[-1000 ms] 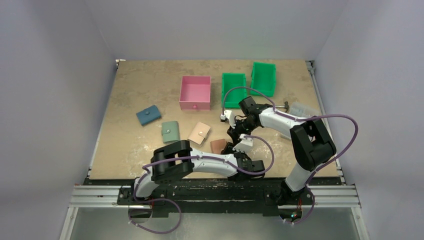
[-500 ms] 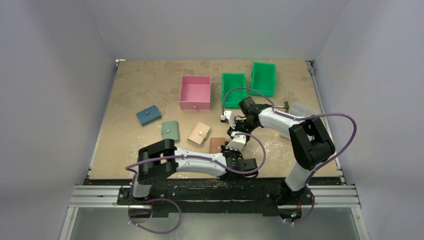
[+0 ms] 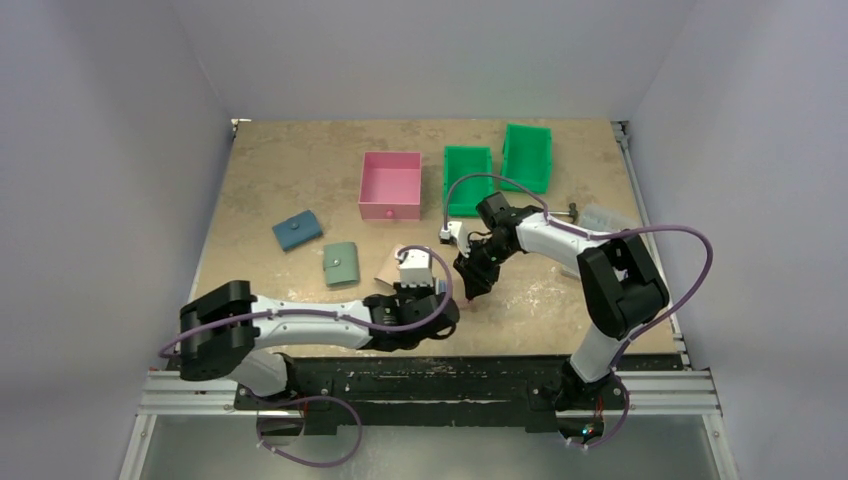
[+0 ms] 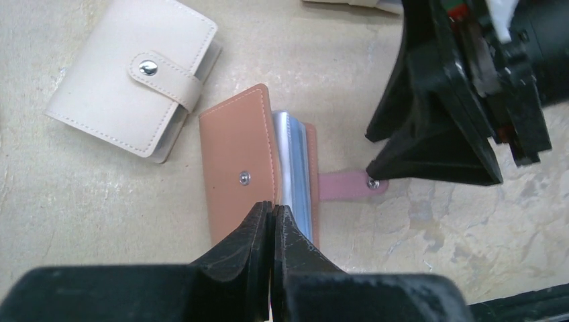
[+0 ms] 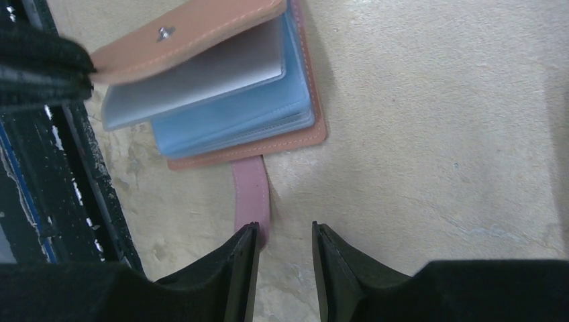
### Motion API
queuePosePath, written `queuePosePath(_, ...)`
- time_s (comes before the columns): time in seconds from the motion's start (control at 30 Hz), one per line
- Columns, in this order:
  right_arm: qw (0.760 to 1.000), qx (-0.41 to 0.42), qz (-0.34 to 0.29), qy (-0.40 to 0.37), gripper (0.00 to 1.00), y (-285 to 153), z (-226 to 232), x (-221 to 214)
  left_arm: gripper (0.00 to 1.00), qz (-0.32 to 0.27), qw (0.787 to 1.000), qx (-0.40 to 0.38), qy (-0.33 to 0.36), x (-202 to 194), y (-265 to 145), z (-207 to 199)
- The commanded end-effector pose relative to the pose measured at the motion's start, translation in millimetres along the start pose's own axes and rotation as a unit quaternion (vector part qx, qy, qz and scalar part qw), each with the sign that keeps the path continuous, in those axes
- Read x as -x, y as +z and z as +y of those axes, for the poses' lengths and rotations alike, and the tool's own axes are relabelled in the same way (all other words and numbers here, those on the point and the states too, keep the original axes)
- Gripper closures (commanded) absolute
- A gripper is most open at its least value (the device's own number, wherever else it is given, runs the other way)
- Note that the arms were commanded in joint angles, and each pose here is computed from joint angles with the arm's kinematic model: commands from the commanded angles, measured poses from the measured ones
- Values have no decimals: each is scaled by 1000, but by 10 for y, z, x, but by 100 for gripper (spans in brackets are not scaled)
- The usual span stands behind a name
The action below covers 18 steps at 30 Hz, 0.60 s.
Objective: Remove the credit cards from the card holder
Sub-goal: Open the card holder at the center of the board.
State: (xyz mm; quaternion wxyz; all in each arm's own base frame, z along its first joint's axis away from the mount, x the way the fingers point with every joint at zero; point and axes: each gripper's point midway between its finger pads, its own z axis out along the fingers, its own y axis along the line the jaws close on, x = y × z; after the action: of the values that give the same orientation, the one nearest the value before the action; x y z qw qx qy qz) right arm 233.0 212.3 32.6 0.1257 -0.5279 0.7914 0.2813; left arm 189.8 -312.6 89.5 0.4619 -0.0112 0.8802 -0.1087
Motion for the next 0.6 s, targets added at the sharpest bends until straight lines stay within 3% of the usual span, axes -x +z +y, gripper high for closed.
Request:
queuePosePath(0.0, 1000, 27, -2, -3, 58, -9, 58, 48, 100, -1, 992, -65, -109, 146, -36, -102)
queuePosePath(0.57, 996, 89, 15, -14, 58, 114, 336, 45, 100, -8, 979, -92, -184, 153, -121, 99)
